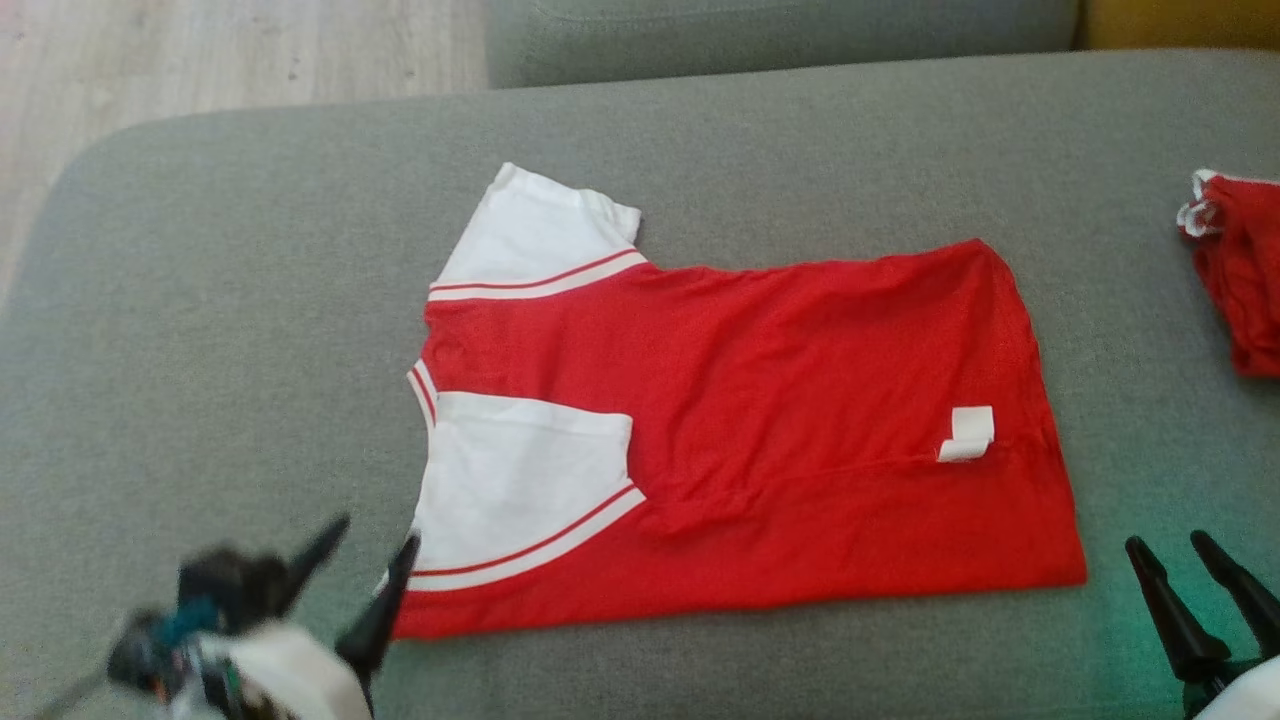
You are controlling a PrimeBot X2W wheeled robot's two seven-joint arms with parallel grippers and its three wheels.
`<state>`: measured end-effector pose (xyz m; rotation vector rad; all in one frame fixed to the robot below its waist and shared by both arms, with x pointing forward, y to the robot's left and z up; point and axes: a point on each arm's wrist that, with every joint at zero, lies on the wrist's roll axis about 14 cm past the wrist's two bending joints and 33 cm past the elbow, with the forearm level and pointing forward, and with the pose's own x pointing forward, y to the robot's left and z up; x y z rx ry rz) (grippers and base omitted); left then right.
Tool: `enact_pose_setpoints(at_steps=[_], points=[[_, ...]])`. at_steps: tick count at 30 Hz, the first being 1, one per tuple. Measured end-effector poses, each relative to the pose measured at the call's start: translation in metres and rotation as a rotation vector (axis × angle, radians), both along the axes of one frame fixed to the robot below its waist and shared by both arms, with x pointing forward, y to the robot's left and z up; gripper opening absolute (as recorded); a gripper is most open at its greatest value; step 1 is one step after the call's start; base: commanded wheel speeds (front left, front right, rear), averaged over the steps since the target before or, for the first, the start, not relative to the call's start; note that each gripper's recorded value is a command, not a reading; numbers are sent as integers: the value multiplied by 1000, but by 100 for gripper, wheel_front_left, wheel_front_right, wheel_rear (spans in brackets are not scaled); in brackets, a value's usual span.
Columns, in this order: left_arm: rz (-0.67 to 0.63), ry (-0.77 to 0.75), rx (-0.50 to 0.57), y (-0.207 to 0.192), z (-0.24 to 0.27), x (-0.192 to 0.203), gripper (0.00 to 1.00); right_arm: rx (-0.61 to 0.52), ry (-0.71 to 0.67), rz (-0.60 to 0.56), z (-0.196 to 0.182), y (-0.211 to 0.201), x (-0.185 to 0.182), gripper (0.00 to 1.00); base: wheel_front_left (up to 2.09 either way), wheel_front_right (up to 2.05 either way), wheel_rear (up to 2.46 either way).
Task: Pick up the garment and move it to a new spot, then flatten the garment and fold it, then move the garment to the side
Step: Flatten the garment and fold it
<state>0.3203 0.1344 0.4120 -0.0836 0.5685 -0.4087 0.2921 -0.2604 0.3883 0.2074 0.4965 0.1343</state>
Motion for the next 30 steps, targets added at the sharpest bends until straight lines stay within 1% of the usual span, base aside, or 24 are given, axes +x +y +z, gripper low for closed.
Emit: enact_pose_setpoints(at_steps=[2, 7, 12, 15, 21, 23, 27, 30], points=[[-53, -40, 18, -4, 16, 22, 100, -6, -2, -1, 1, -1, 1, 100, 0, 0, 0], [-147, -134, 76, -14, 63, 98, 100, -25, 1, 4, -1, -3, 12, 100, 0, 0, 0], [-223, -117, 173, -27, 85, 168, 100, -42, -20, 12, 2, -4, 39, 100, 0, 0, 0], [-252, -45, 201, -40, 80, 200, 100, -49, -25, 12, 2, -3, 54, 100, 0, 0, 0], [-244, 77, 253, -51, 55, 252, 100, -63, -57, 15, 5, -1, 83, 100, 0, 0, 0], [-249, 123, 264, -54, 41, 262, 100, -66, -59, 10, 5, -1, 88, 100, 0, 0, 0], [-281, 222, 299, -59, 8, 271, 100, -77, -56, -21, 2, -9, 92, 100, 0, 0, 0], [-303, 258, 322, -63, -11, 277, 100, -87, -41, -43, -4, -16, 90, 100, 0, 0, 0]])
